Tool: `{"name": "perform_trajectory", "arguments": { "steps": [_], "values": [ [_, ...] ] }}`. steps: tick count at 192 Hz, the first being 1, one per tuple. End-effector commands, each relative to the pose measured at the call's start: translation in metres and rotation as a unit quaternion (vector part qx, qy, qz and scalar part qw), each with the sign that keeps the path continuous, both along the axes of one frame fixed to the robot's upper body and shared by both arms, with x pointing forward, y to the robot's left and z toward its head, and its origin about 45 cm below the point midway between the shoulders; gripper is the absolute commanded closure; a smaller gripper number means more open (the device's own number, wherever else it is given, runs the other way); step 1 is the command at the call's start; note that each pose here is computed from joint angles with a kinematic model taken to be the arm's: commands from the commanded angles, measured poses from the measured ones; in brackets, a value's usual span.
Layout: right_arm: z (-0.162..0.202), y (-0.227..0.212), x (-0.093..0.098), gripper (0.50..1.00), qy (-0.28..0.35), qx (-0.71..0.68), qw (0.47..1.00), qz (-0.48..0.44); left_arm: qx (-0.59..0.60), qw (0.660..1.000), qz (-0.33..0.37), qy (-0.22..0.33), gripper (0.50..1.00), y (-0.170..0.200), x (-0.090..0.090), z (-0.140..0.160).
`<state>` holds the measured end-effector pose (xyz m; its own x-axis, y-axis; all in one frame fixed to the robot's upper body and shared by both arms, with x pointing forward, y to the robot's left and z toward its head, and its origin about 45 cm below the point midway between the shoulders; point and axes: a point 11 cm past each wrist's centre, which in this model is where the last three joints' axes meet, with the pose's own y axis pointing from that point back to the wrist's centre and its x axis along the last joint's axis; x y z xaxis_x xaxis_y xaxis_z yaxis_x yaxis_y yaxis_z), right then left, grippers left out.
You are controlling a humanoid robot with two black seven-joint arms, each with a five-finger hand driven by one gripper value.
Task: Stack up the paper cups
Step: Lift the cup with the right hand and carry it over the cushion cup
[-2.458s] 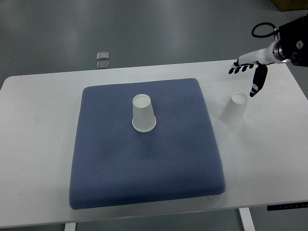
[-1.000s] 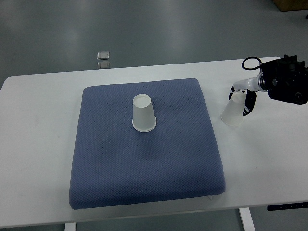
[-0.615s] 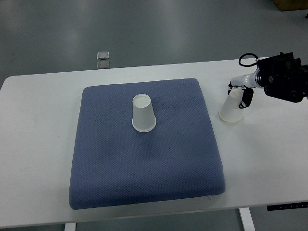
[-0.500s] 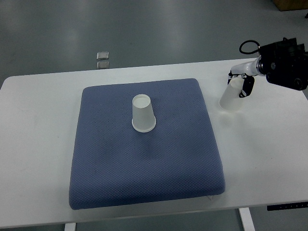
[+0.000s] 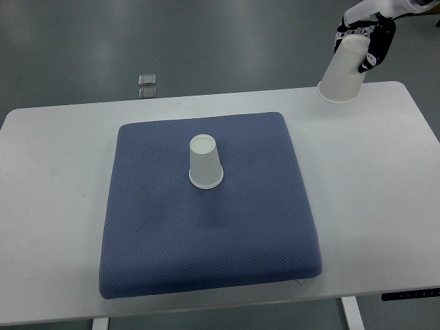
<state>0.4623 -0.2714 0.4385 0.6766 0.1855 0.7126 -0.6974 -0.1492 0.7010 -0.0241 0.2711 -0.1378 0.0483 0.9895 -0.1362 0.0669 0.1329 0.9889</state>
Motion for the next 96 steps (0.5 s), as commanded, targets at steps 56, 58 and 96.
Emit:
{"name": "perform_trajectory", "arguments": {
  "steps": [56, 58, 96],
  "values": [
    [0.025, 0.094, -0.005, 0.879, -0.015, 0.018, 0.996, 0.083, 0.000, 1.000, -0.001, 0.000, 0.500, 0.000, 0.000, 0.000],
    [0.026, 0.098, -0.006, 0.879, -0.015, 0.020, 0.996, 0.086, 0.000, 1.000, -0.001, 0.000, 0.500, 0.000, 0.000, 0.000],
    [0.020, 0.167, -0.018, 0.879, -0.007, 0.014, 0.989, 0.144, 0.001, 1.000, 0.000, 0.000, 0.500, 0.001, 0.000, 0.000]
  ]
}}
